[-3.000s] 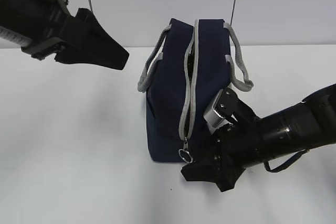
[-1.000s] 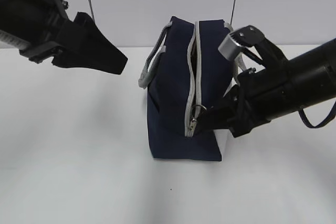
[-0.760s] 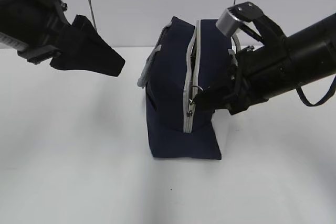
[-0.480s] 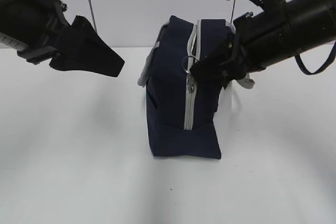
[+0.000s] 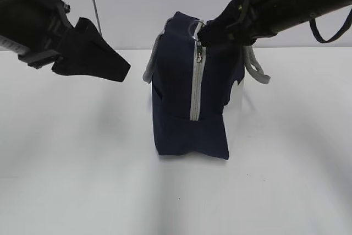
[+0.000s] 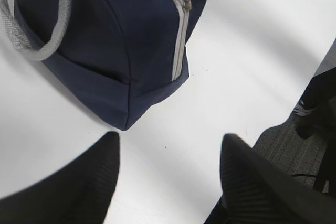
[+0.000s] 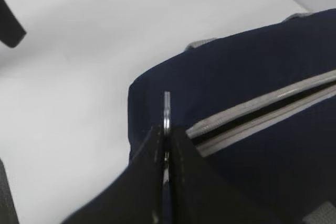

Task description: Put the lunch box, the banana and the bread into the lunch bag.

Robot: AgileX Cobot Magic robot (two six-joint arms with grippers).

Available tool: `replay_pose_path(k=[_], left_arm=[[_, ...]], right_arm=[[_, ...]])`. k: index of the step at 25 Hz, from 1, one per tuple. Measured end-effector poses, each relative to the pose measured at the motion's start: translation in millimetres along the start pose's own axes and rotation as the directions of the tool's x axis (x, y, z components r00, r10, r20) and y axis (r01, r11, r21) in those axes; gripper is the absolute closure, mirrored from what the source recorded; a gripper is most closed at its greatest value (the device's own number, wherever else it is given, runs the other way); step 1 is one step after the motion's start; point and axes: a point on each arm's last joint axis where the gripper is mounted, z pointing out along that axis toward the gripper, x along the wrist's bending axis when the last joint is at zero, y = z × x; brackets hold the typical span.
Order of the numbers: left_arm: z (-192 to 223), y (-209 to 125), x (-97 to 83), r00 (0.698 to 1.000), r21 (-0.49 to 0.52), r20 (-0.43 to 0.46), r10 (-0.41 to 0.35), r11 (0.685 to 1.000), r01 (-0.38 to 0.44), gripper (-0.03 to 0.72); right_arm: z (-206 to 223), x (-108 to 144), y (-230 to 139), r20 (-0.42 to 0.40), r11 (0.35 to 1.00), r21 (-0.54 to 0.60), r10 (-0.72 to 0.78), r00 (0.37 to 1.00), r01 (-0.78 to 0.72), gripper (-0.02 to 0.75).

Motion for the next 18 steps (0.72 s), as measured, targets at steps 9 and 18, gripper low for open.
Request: replay_pose_path(k=[9,18], left_arm=[[26,-25,8.6,1.0,-0.065,-0.016,0.013,0.998,-0.014,0.265],[60,-31,13.0,0.992,-0.187,0.071,0.107,0.978,-0.092,0.217]], right_arm=[[0,-1,1,0.015,1.0,-0.006,0.007,1.0,-0.007,0.754],[0,-1,1,0.013,1.0,-0.006,0.008,1.0,-0.008,0.754]])
